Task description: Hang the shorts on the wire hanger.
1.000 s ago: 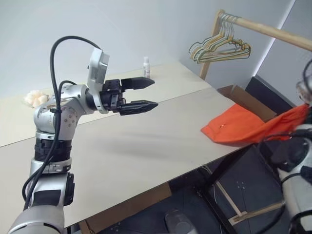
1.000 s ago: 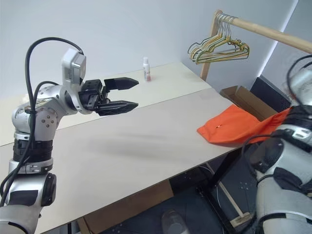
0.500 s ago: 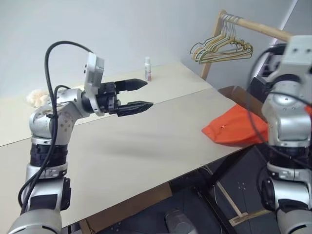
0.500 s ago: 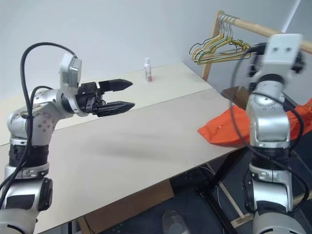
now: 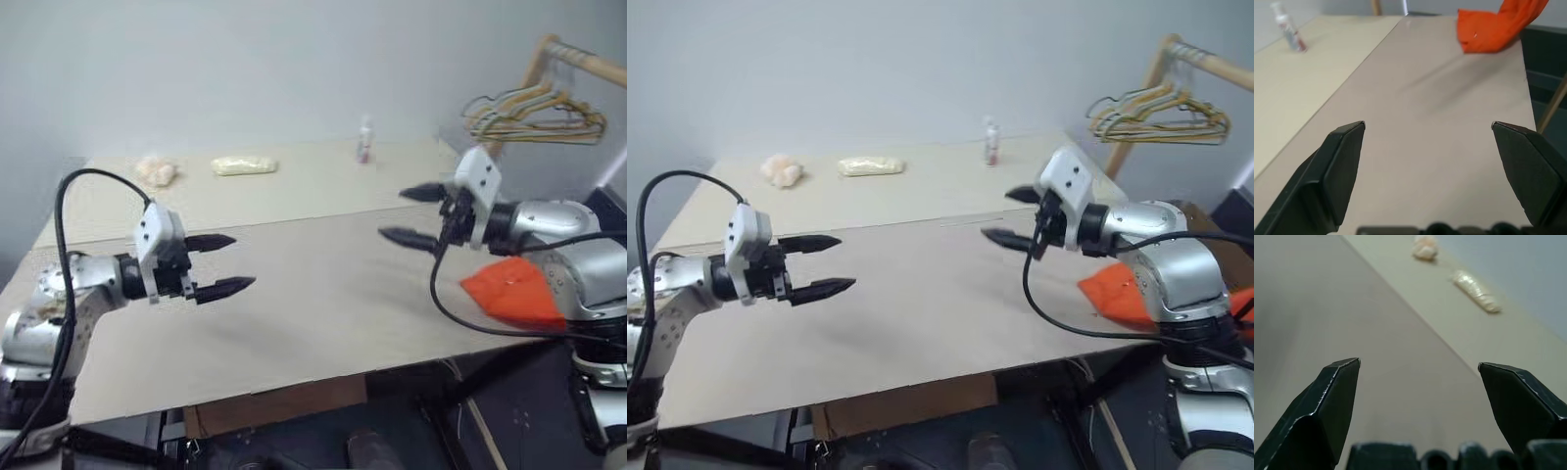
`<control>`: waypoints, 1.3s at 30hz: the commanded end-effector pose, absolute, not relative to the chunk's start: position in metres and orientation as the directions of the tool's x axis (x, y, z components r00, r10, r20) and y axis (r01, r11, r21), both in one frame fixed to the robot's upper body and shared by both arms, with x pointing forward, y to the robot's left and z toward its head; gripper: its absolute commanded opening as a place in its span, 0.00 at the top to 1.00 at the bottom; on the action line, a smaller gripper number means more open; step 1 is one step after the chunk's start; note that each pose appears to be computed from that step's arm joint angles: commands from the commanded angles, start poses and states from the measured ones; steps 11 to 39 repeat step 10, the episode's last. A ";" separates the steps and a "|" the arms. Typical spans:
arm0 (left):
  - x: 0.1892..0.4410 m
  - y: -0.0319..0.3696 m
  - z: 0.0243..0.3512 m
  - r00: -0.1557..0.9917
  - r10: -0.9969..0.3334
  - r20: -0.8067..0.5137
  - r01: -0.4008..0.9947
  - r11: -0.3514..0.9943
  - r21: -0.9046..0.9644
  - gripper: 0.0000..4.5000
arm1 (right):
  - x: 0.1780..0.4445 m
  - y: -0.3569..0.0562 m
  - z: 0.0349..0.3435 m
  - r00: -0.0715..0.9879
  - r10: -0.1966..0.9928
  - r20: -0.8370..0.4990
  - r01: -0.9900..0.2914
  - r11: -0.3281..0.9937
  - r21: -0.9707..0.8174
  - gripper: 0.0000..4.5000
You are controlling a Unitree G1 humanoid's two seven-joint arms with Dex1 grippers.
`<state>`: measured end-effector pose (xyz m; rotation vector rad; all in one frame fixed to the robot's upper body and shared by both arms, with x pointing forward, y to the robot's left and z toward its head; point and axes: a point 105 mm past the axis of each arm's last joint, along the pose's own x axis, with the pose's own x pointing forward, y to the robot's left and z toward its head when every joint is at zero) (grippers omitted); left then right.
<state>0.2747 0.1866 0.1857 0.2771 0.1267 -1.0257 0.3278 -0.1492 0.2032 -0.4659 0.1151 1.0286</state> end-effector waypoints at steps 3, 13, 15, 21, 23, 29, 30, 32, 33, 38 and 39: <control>0.264 0.190 0.201 0.543 -0.810 -0.221 0.836 0.500 0.224 0.00 | 0.322 -0.152 0.200 0.491 0.802 -0.340 -0.857 0.375 -0.353 0.01; 0.265 0.192 0.196 0.549 -0.801 -0.240 0.833 0.502 0.233 0.00 | 0.315 -0.151 0.196 0.471 0.811 -0.347 -0.867 0.354 -0.350 0.01; 0.265 0.192 0.196 0.549 -0.801 -0.240 0.833 0.502 0.233 0.00 | 0.315 -0.151 0.196 0.471 0.811 -0.347 -0.867 0.354 -0.350 0.01; 0.265 0.192 0.196 0.549 -0.801 -0.240 0.833 0.502 0.233 0.00 | 0.315 -0.151 0.196 0.471 0.811 -0.347 -0.867 0.354 -0.350 0.01; 0.265 0.192 0.196 0.549 -0.801 -0.240 0.833 0.502 0.233 0.00 | 0.315 -0.151 0.196 0.471 0.811 -0.347 -0.867 0.354 -0.350 0.01; 0.265 0.192 0.196 0.549 -0.801 -0.240 0.833 0.502 0.233 0.00 | 0.315 -0.151 0.196 0.471 0.811 -0.347 -0.867 0.354 -0.350 0.01; 0.265 0.192 0.196 0.549 -0.801 -0.240 0.833 0.502 0.233 0.00 | 0.315 -0.151 0.196 0.471 0.811 -0.347 -0.867 0.354 -0.350 0.01; 0.265 0.192 0.196 0.549 -0.801 -0.240 0.833 0.502 0.233 0.00 | 0.315 -0.151 0.196 0.471 0.811 -0.347 -0.867 0.354 -0.350 0.01; 0.265 0.192 0.196 0.549 -0.801 -0.240 0.833 0.502 0.233 0.00 | 0.315 -0.151 0.196 0.471 0.811 -0.347 -0.867 0.354 -0.350 0.01; 0.265 0.192 0.196 0.549 -0.801 -0.240 0.833 0.502 0.233 0.00 | 0.315 -0.151 0.196 0.471 0.811 -0.347 -0.867 0.354 -0.350 0.01; 0.265 0.192 0.196 0.549 -0.801 -0.240 0.833 0.502 0.233 0.00 | 0.315 -0.151 0.196 0.471 0.811 -0.347 -0.867 0.354 -0.350 0.01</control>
